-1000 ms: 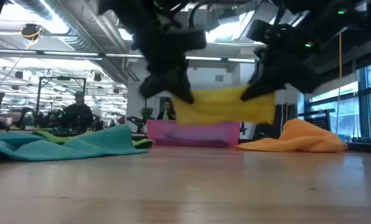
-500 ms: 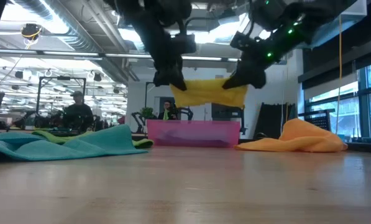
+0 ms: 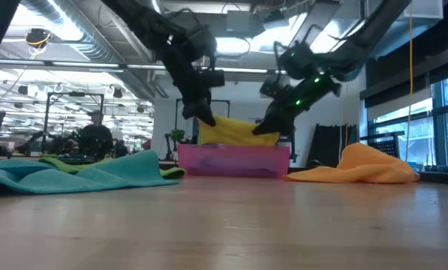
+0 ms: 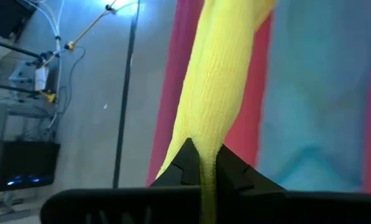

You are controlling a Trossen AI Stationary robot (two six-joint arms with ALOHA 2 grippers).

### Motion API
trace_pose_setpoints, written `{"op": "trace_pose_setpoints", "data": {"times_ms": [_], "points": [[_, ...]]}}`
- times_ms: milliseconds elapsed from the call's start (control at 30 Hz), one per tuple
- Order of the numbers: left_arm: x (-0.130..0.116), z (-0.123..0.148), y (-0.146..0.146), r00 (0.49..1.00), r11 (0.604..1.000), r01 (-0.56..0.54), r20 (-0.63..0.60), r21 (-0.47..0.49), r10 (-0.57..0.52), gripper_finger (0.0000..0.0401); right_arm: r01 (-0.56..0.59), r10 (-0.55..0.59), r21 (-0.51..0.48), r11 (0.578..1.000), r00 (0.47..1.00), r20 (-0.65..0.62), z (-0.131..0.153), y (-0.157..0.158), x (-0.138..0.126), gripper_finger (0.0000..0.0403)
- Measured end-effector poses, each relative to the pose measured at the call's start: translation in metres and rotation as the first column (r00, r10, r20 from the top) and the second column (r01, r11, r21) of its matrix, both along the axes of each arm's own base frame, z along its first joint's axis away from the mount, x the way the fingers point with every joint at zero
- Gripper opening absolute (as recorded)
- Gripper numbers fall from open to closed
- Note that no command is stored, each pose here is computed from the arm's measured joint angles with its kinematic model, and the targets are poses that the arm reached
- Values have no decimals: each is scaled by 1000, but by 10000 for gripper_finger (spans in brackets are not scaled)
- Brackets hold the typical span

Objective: Roll microfiber towels into tight, uniform cylinder then place into a basket
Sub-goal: Put the yellow microfiber towel into the red bin

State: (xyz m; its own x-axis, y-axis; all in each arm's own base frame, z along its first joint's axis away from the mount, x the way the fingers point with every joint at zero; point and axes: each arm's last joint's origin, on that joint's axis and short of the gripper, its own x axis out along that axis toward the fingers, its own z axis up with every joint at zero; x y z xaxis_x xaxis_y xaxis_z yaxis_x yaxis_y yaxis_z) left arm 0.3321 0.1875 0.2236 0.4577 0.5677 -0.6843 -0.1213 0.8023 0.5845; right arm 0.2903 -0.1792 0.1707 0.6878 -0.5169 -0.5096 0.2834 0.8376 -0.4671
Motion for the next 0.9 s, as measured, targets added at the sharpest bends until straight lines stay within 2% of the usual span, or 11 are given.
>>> {"op": "trace_pose_setpoints", "data": {"times_ms": [167, 367, 533, 700, 900], "points": [[-1, -26, 24, 999, 1000, -24, -43, -19, 23, 0, 3, -3, -3, 1000, 997, -82, -10, -19, 16, 36], [-6, -41, 40, 998, 998, -27, -54, -59, 24, 0, 6, -4, 16, 1000, 989, -151, -15, -29, 26, 36], [-10, -45, 38, 997, 988, 24, -65, -150, -34, 0, -36, 57, 94, 995, 972, -229, -17, -26, 25, 36], [-12, -49, 33, 993, 965, 78, -65, -250, -97, 4, -109, 152, 190, 976, 960, -233, -21, -21, 23, 36], [-12, -50, 31, 991, 954, 101, -53, -282, -120, 28, -111, 160, 223, 969, 964, -213, -22, -20, 22, 51]]}}
